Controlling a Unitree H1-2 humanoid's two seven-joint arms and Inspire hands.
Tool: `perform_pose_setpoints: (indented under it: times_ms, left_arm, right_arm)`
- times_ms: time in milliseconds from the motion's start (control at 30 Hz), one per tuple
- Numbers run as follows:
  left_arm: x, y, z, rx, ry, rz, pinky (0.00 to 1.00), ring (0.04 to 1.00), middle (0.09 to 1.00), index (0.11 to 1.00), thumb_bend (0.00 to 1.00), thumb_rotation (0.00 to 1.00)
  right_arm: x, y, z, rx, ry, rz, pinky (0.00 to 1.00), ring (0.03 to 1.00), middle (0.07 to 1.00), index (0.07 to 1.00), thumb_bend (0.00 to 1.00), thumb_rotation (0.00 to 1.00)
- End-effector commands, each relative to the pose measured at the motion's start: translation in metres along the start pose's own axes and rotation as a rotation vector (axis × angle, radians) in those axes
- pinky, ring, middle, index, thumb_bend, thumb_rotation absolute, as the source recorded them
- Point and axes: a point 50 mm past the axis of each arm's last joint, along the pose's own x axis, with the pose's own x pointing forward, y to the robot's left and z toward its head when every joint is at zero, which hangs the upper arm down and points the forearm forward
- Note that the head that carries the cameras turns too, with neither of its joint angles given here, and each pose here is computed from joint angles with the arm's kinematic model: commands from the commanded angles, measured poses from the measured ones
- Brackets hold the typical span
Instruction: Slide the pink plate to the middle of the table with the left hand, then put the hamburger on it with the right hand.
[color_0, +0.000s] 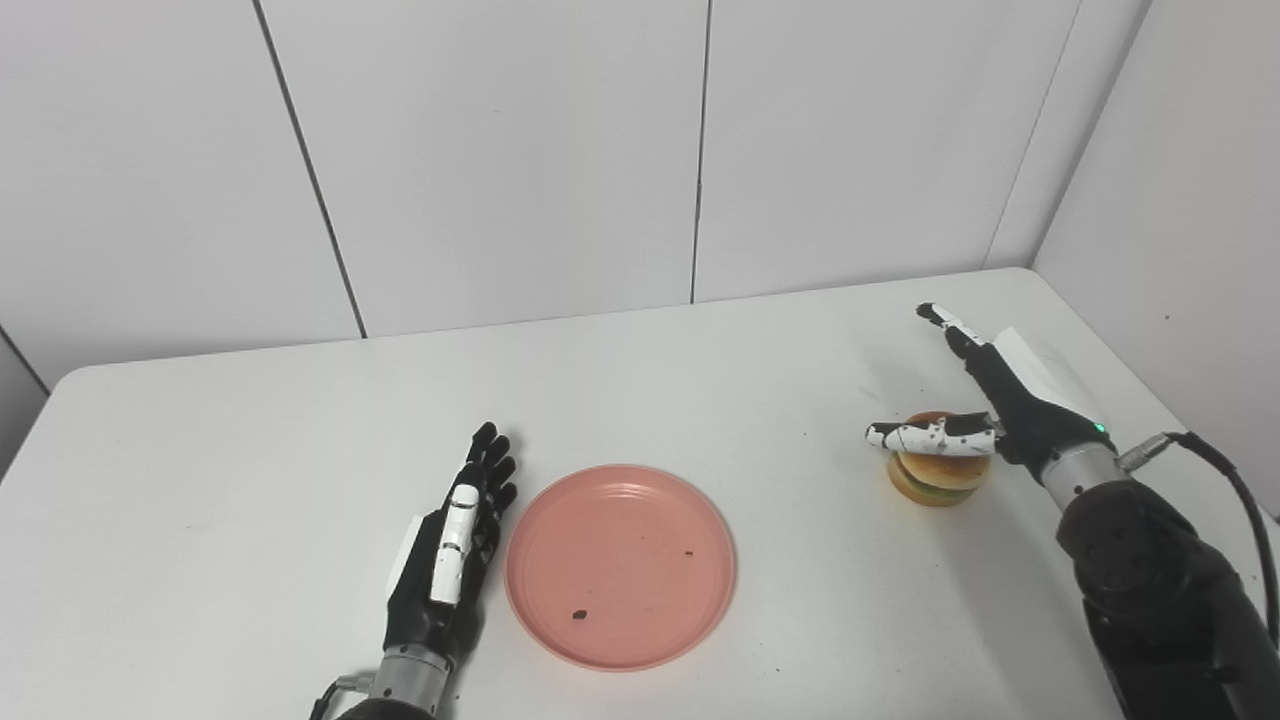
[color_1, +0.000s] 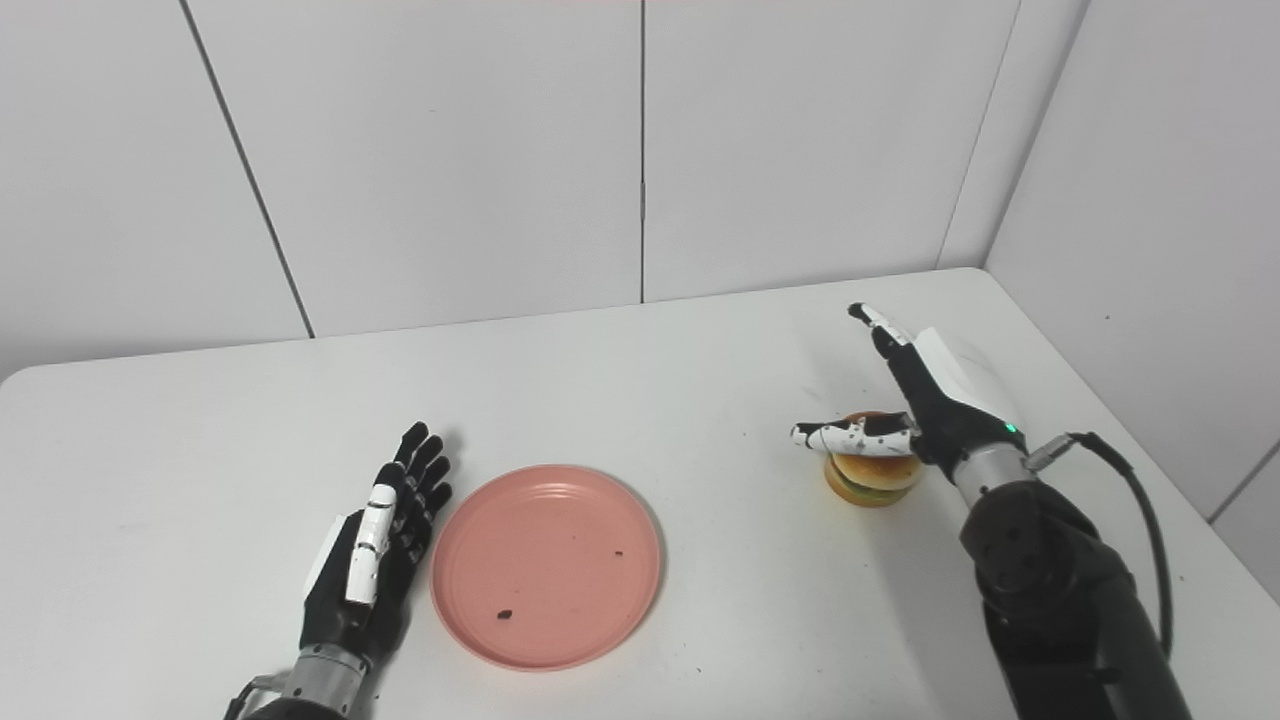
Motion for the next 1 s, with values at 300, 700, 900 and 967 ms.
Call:
perform_pose_setpoints:
  times_ms: [300,700,900,967]
  left_arm:
    - [-0.036,0.024,-0.034,-0.006,0.124,0.039,1.0,1.0,1.0,1.0,0.49,1.0]
    - [-0.037,0.024,-0.032,-0.017,0.128,0.039,1.0,1.0,1.0,1.0,0.49,1.0]
    - [-0.037,0.023,-0.03,-0.005,0.134,0.036,1.0,1.0,1.0,1.0,0.49,1.0]
    - [-0.037,0.022,-0.029,-0.01,0.131,0.035,1.0,1.0,1.0,1.0,0.48,1.0]
  right_arm:
    - [0.009,-0.015,0.002,-0.04,0.081,-0.009,0.82,0.913,0.939,0.937,0.95,0.32]
    - [0.023,-0.001,-0.012,-0.128,0.165,0.047,0.71,0.857,0.914,0.931,0.96,0.35]
    - [0.03,0.008,-0.019,-0.142,0.189,0.04,0.61,0.773,0.84,0.911,0.95,0.34]
    - [0.032,0.01,-0.021,-0.12,0.195,0.051,0.6,0.761,0.831,0.916,0.93,0.3]
